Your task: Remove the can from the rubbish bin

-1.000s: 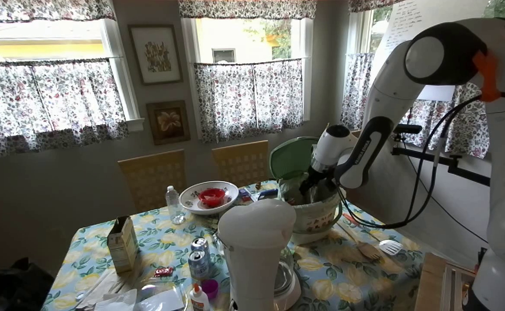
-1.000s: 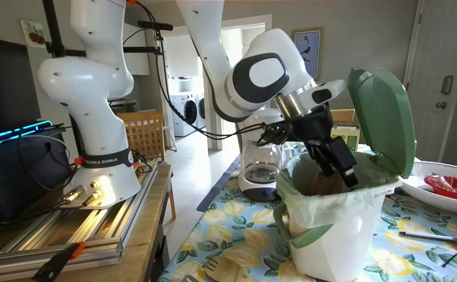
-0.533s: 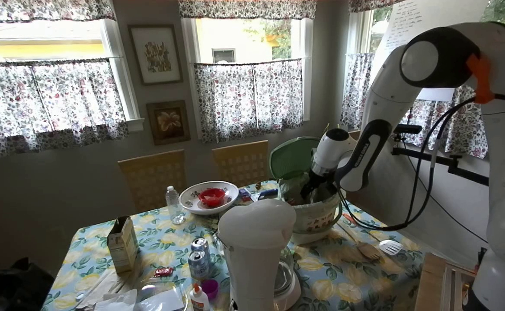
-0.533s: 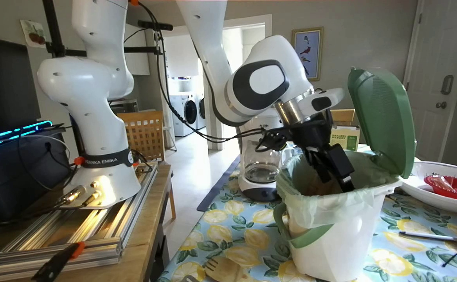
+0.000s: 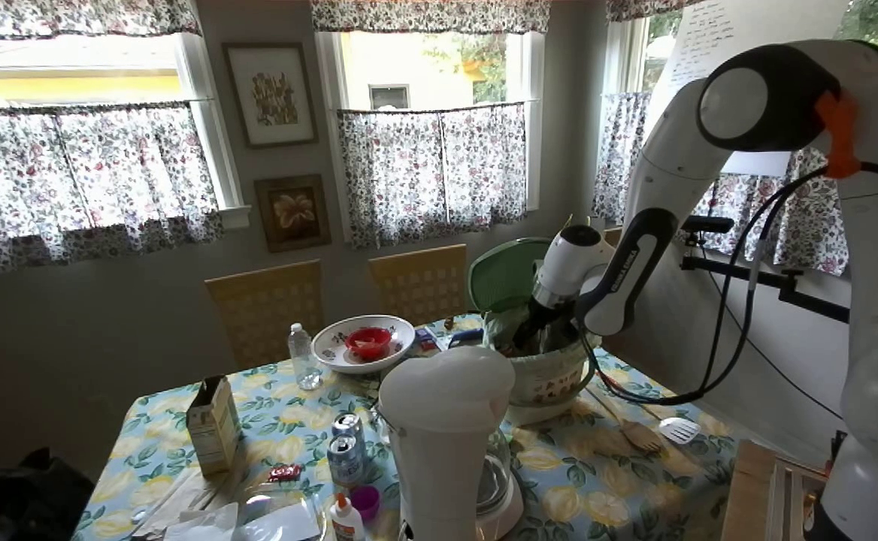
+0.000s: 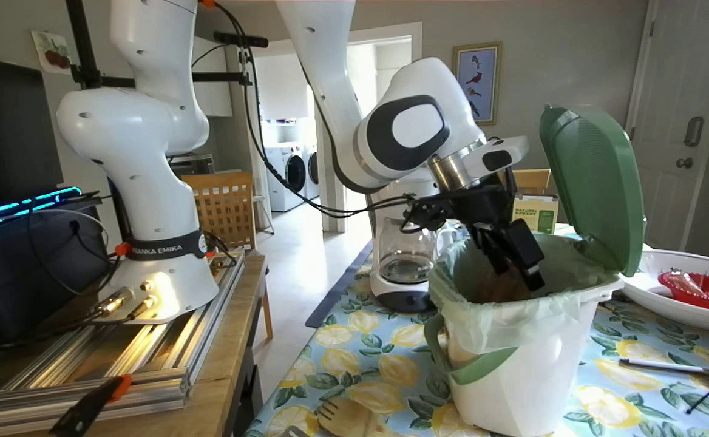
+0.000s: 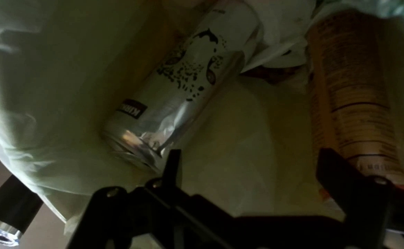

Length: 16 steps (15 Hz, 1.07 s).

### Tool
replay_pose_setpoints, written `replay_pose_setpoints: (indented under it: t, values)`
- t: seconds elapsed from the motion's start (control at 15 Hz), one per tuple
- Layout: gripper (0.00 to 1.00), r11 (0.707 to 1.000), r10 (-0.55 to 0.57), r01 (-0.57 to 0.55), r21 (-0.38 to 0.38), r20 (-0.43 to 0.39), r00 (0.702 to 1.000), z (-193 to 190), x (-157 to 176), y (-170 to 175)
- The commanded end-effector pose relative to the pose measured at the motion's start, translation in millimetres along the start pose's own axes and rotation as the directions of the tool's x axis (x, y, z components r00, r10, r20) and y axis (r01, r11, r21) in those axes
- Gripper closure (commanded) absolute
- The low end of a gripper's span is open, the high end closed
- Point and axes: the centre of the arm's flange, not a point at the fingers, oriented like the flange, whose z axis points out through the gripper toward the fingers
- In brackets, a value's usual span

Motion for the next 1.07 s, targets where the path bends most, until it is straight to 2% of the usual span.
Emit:
replay_pose_setpoints:
  t: [0.0, 0.33, 1.0]
  values:
    - [0.0, 1.0, -0.003, 0.002, -0.018, -0.028, 1.0, -4, 7, 15]
    - [0.0, 0.999, 0.016, -0.018, -0.045, -0.048, 0.999, -8, 13, 31]
    - [0.0, 0.999, 0.042, -0.042, -0.012, -0.006, 0.999, 7, 4, 29]
